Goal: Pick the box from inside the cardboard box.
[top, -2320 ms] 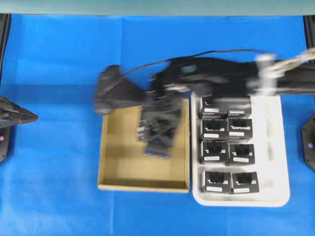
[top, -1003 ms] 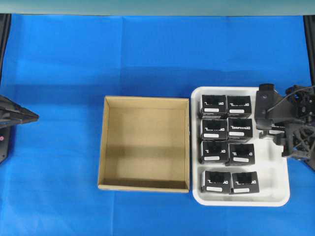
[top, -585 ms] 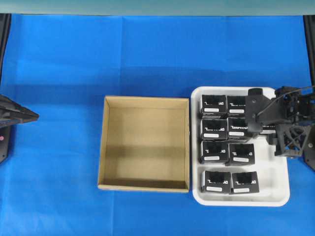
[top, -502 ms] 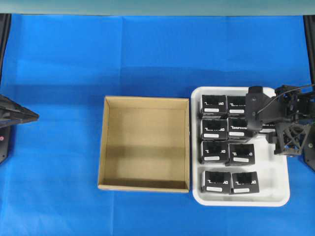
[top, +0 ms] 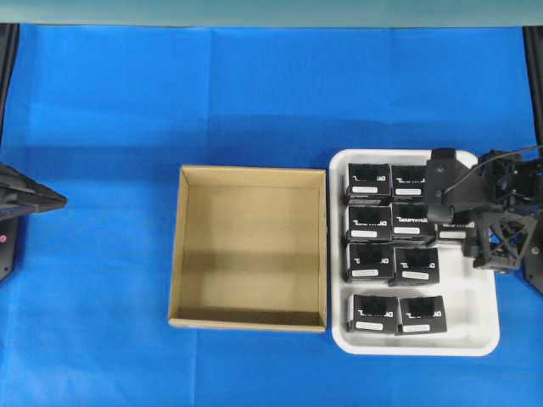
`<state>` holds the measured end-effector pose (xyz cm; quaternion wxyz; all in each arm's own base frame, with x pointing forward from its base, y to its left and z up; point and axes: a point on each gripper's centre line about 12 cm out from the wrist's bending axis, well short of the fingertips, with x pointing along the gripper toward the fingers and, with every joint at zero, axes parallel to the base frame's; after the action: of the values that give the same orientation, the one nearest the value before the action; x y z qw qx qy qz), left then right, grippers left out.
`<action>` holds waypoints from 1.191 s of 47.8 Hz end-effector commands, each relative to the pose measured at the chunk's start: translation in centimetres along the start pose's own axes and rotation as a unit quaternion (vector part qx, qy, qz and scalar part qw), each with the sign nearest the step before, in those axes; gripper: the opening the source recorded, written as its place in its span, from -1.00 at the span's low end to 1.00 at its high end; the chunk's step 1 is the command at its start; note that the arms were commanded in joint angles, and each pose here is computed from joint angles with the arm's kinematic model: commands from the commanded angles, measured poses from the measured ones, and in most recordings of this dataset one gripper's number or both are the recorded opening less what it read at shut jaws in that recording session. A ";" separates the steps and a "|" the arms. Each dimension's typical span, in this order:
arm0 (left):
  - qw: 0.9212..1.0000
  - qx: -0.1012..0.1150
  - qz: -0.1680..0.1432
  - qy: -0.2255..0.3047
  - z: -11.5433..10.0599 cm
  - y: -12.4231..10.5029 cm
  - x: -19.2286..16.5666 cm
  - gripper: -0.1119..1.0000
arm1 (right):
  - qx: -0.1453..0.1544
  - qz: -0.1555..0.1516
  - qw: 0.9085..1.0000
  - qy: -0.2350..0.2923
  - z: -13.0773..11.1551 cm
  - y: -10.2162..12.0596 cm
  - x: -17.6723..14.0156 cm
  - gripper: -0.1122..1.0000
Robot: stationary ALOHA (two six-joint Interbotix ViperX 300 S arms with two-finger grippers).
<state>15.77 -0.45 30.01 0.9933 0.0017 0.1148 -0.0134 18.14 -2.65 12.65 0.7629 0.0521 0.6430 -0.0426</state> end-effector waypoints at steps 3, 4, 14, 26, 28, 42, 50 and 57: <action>1.000 0.000 0.002 -0.006 0.6 0.1 0.1 -0.92 | 0.005 0.001 1.000 -0.014 0.5 0.0 -0.4 0.99; 1.000 0.000 0.002 -0.006 0.6 0.1 0.1 -0.92 | 0.006 0.001 1.000 -0.017 0.6 0.0 -0.5 0.98; 1.000 0.000 0.002 -0.005 0.6 0.1 0.1 -0.92 | 0.019 -0.001 0.997 -0.074 1.6 -0.2 -3.4 0.98; 1.000 0.000 0.002 -0.005 0.5 0.1 0.1 -0.92 | 0.042 -0.002 0.973 -0.226 1.2 -0.3 -10.5 0.98; 1.000 0.000 0.002 -0.005 0.5 0.1 0.1 -0.92 | 0.048 -0.002 0.967 -0.249 0.8 -0.3 -11.3 0.98; 1.000 0.000 0.002 -0.008 0.6 0.1 0.1 -0.92 | 0.058 0.004 0.912 -0.407 -1.5 0.0 -16.2 0.98; 1.000 0.003 0.001 -0.029 1.0 0.0 0.1 -0.92 | 0.052 0.002 0.887 -0.459 -1.8 0.1 -17.5 0.97; 0.999 0.002 0.000 -0.050 1.6 0.0 0.0 -0.92 | 0.049 0.002 0.869 -0.493 -1.7 0.0 -18.2 0.94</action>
<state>15.92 -0.44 30.79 0.9966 0.0019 0.0812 -0.0133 13.32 -2.35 29.73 0.9730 0.0637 0.2019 -0.0922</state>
